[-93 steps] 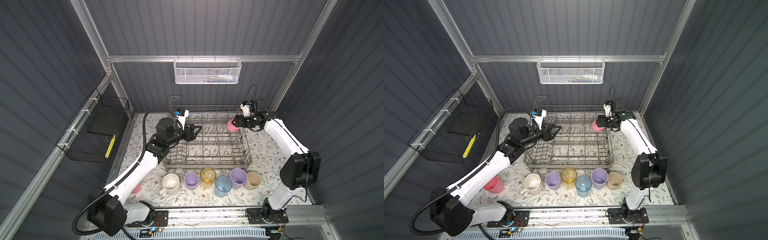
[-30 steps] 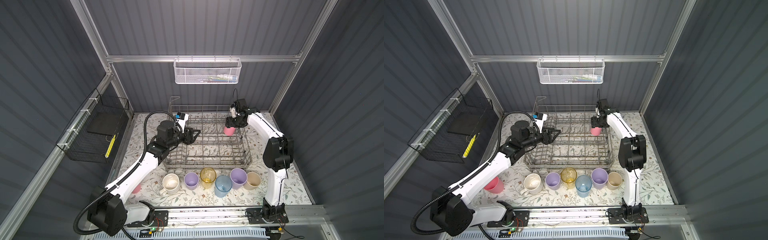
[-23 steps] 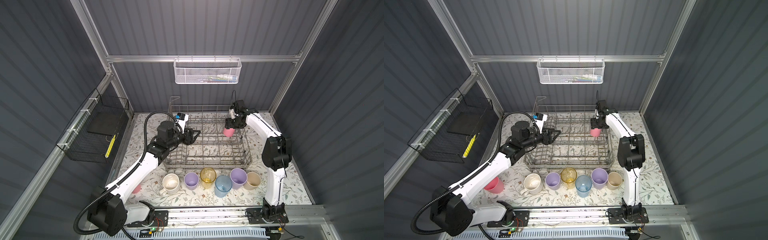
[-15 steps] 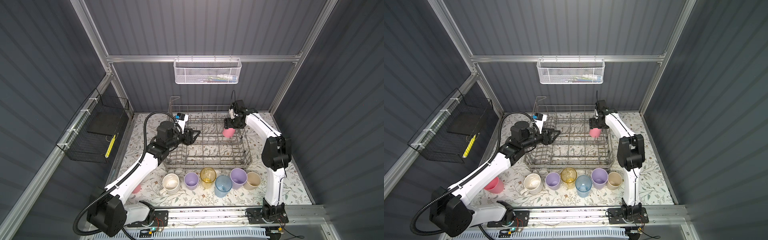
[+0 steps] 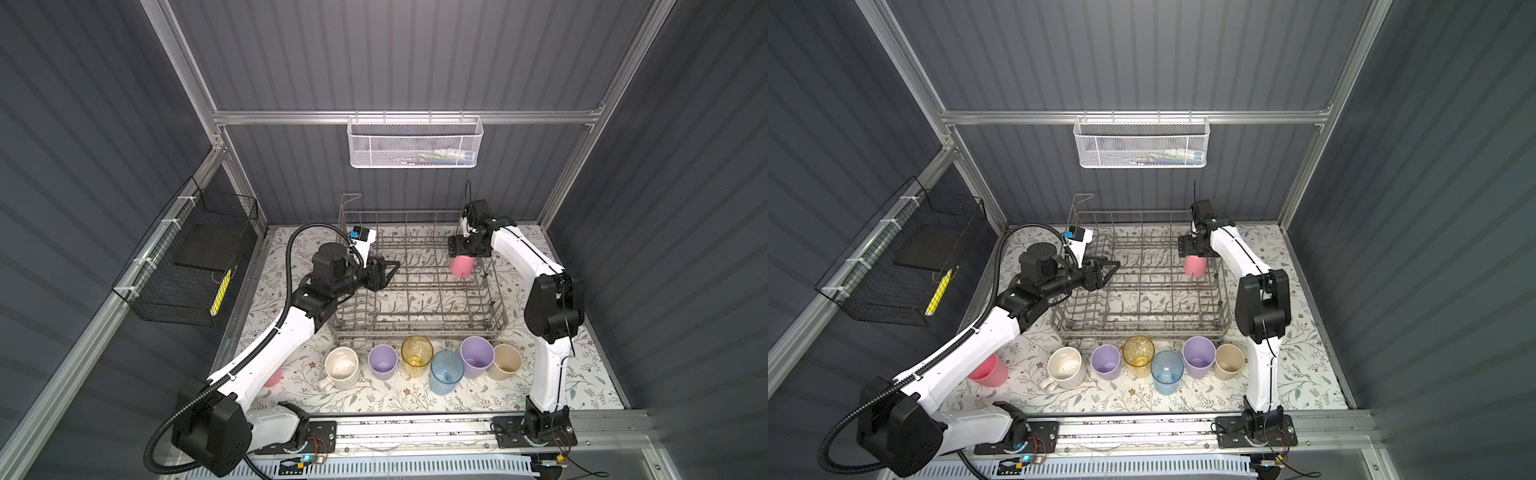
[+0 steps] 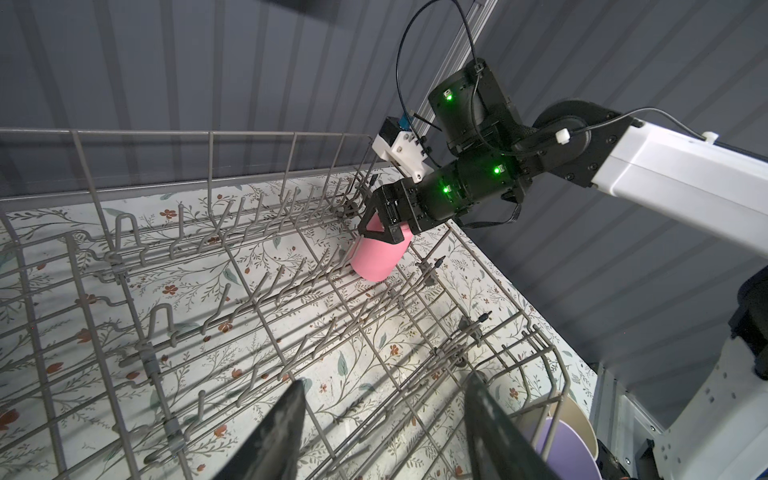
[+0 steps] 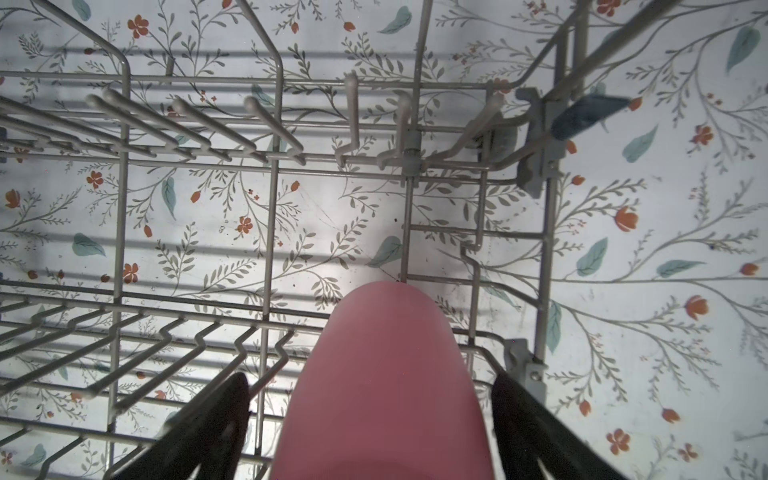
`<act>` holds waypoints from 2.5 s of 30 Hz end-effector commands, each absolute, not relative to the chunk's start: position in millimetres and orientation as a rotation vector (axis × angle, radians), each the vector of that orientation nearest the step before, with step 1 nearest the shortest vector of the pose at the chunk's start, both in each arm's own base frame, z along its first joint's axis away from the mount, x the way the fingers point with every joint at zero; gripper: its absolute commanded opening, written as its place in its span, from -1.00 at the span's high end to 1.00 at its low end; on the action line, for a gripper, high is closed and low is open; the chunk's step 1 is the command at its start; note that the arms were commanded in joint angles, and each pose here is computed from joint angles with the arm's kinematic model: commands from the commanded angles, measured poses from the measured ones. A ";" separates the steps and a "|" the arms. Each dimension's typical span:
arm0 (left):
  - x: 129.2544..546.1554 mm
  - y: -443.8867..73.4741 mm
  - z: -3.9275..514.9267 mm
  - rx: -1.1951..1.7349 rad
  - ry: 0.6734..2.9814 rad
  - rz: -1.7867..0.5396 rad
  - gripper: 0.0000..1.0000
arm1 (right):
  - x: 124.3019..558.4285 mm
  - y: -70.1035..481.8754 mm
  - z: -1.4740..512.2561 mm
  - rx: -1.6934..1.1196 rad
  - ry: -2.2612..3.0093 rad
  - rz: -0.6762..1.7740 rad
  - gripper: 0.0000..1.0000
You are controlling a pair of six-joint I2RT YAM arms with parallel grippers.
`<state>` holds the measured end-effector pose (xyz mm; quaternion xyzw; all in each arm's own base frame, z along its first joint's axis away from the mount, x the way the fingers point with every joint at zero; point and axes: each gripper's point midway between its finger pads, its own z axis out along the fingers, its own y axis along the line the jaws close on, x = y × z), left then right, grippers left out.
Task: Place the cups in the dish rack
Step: 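Lower the pink cup onto the rack tines and open the right gripper, then lower the left gripper to the second pink cup and grasp it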
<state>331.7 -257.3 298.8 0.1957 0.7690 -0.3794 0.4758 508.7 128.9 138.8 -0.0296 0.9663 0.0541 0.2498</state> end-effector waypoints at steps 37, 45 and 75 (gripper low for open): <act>300.5 -121.7 305.3 0.015 2.146 -0.291 -0.22 | 424.1 148.1 314.1 -0.189 2.121 0.380 -0.98; 253.0 -30.5 272.9 -0.375 2.257 0.119 -0.54 | 399.1 156.6 340.4 -0.248 1.982 0.481 -0.98; 190.1 44.1 162.6 -1.006 2.466 0.269 -0.56 | 378.8 199.0 271.2 -0.321 2.048 0.806 -0.98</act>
